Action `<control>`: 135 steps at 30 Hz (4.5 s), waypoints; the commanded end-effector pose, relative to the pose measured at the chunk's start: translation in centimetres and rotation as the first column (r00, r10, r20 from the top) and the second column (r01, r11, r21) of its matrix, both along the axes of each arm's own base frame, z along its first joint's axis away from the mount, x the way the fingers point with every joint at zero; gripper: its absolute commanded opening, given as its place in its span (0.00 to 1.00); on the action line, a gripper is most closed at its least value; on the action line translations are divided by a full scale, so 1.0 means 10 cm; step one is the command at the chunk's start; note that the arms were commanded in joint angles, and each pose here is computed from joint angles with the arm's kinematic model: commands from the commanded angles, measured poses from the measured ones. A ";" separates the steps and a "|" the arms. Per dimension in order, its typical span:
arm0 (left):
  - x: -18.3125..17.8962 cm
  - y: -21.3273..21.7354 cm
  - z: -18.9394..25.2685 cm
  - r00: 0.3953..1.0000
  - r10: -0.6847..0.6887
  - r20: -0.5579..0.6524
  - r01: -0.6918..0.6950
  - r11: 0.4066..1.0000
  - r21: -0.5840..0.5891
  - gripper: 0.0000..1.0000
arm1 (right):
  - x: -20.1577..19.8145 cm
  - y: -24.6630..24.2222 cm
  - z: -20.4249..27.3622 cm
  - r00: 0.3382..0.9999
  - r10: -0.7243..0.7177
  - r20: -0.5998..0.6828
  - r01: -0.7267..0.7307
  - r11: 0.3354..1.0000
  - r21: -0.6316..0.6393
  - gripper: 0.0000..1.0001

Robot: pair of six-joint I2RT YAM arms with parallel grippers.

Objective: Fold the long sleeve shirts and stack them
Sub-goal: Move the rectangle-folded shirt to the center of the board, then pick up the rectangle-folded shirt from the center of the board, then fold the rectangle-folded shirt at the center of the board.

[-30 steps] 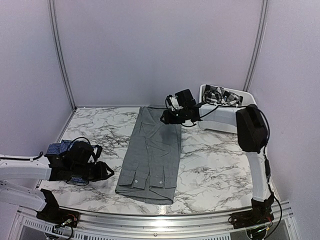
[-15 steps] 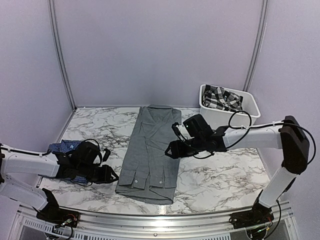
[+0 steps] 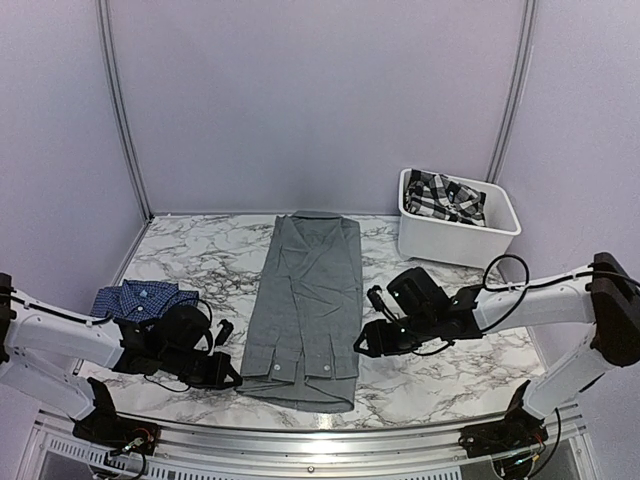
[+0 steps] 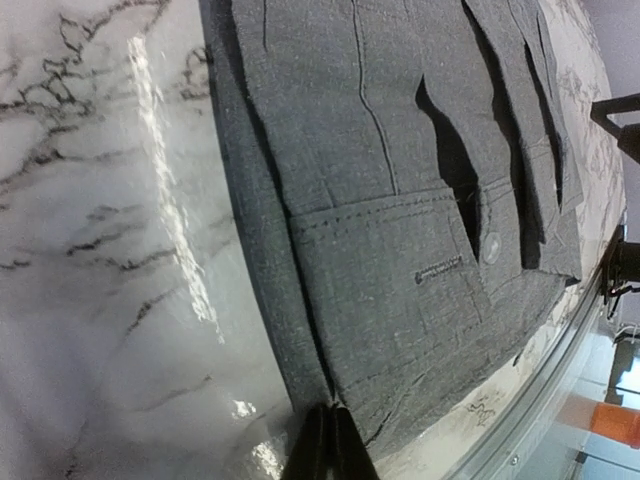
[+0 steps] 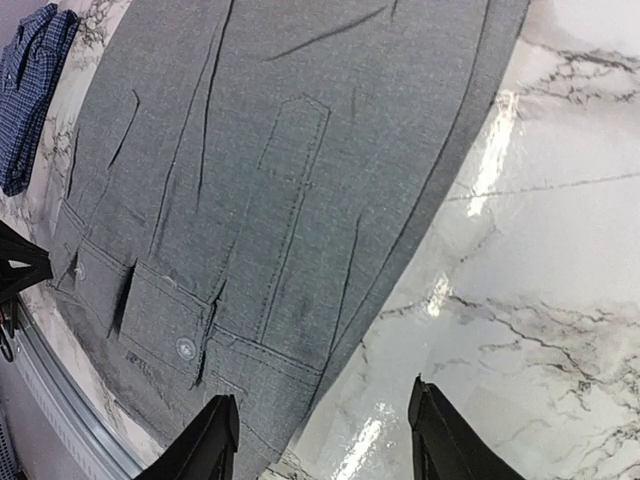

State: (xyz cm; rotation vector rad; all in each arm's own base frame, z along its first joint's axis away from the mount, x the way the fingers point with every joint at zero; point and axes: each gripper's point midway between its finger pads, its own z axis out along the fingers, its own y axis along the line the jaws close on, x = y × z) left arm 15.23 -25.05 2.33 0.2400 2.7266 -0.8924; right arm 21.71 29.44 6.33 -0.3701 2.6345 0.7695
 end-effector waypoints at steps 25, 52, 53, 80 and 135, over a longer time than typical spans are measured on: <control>-0.11 -0.07 0.26 0.997 0.052 -0.051 -0.058 0.991 -0.119 0.30 | -0.71 -0.06 -0.13 0.963 0.020 -0.268 0.031 0.982 0.185 0.53; -0.26 -0.13 -0.06 0.979 0.002 -0.202 -0.020 0.996 -0.089 0.33 | -0.84 -0.03 -0.39 0.925 0.021 -0.380 0.064 0.976 0.210 0.33; -0.25 -0.13 -0.06 0.979 0.005 -0.204 -0.024 0.996 -0.089 0.33 | -0.85 -0.03 -0.39 0.924 0.024 -0.382 0.062 0.976 0.210 0.33; -0.08 -0.49 0.51 0.992 -0.028 -0.123 -0.003 0.971 -0.240 0.00 | -0.54 0.22 0.20 0.975 0.070 -0.211 -0.007 0.959 0.283 0.00; 1.85 -0.58 0.64 0.954 0.295 0.045 -0.264 0.906 -0.331 0.00 | 1.41 -0.01 0.27 0.959 -0.259 0.118 0.231 0.951 0.207 0.00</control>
